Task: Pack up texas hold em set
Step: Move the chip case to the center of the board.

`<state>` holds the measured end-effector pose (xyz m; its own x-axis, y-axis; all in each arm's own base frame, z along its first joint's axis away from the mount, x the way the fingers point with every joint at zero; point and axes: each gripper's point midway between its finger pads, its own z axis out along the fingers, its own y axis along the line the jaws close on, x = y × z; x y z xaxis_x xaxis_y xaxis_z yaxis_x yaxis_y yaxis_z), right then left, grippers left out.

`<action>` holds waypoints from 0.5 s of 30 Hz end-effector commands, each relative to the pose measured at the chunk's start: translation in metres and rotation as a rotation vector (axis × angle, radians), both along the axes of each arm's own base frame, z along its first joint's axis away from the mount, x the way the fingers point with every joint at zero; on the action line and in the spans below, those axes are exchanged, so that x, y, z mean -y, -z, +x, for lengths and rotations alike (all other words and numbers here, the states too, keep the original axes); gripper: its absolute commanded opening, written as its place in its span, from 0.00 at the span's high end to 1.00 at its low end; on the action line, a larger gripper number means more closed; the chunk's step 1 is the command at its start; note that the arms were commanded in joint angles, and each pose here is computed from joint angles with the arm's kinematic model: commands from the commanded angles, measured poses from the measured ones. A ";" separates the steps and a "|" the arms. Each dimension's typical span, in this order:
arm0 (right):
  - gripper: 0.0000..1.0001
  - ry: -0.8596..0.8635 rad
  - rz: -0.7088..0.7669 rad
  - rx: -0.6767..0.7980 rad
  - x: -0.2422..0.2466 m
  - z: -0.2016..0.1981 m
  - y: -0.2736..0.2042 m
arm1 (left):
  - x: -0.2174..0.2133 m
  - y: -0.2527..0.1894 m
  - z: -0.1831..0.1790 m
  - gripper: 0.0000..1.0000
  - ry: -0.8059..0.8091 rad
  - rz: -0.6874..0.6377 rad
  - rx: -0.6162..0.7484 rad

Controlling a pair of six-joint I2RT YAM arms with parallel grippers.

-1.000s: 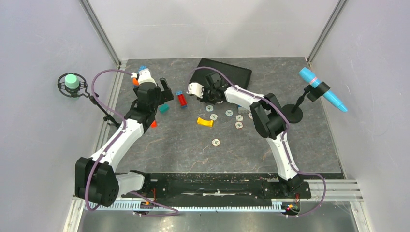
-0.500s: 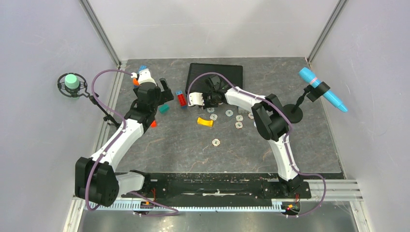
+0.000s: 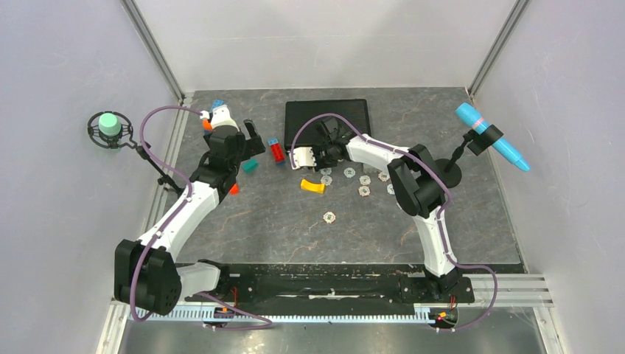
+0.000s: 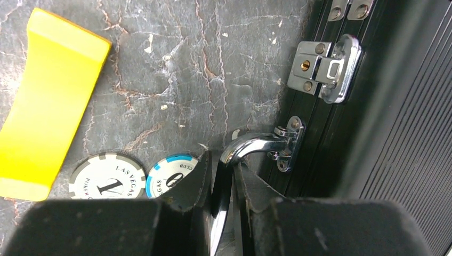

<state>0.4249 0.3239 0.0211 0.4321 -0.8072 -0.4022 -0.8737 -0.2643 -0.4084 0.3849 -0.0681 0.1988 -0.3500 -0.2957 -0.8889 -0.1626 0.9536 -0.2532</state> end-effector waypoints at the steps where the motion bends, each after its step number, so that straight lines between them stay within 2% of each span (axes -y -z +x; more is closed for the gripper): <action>1: 0.83 -0.116 -0.132 -0.222 0.019 -0.065 0.043 | 0.004 -0.022 0.008 0.00 0.001 -0.044 0.050; 2: 0.70 -0.112 -0.112 -0.220 0.015 -0.063 0.040 | 0.004 -0.023 0.009 0.00 0.001 -0.045 0.052; 3: 0.61 -0.100 -0.091 -0.217 0.010 -0.061 0.036 | 0.003 -0.023 0.009 0.00 0.000 -0.044 0.052; 7: 0.55 -0.066 -0.033 -0.199 -0.001 -0.052 0.020 | 0.001 -0.026 0.010 0.00 -0.009 -0.040 0.048; 10: 0.47 -0.045 0.006 -0.181 -0.006 -0.047 0.005 | 0.000 -0.025 0.011 0.00 -0.014 -0.043 0.045; 12: 0.36 -0.040 0.044 -0.178 -0.011 -0.048 -0.007 | 0.000 -0.024 0.011 0.00 -0.021 -0.046 0.039; 15: 0.25 -0.023 0.119 -0.177 -0.017 -0.051 -0.026 | 0.001 -0.022 0.013 0.00 -0.023 -0.052 0.024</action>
